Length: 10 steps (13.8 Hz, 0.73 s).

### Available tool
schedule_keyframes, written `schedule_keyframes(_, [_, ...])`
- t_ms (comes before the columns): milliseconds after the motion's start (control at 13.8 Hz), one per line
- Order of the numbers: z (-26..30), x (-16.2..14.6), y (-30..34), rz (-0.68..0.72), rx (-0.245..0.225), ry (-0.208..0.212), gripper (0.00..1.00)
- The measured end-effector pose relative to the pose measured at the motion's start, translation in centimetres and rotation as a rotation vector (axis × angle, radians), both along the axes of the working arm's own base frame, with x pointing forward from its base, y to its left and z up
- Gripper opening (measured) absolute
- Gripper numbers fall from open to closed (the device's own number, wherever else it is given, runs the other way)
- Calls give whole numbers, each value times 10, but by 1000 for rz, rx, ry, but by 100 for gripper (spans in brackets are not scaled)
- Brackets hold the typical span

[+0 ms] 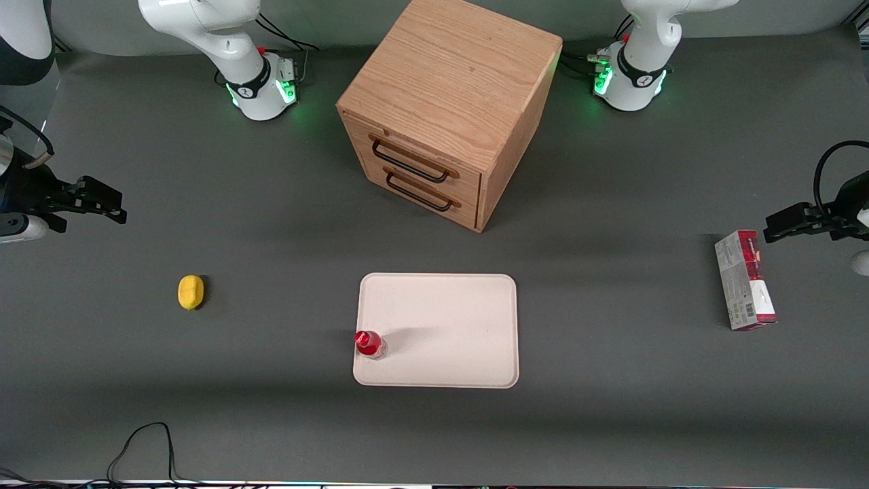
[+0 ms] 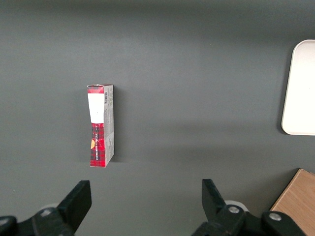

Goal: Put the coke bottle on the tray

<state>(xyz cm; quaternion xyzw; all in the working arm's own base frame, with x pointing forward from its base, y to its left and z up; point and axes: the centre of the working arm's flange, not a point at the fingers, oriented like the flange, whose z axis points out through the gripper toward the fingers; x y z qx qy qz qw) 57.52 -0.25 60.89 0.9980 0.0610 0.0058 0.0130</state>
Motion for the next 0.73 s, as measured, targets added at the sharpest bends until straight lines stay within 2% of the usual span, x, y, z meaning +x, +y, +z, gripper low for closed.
schedule_keyframes(218, [0, 0, 0, -5, 0, 3, 100])
schedule_keyframes(727, [-4, -5, 0, -44, 1, 44, 100])
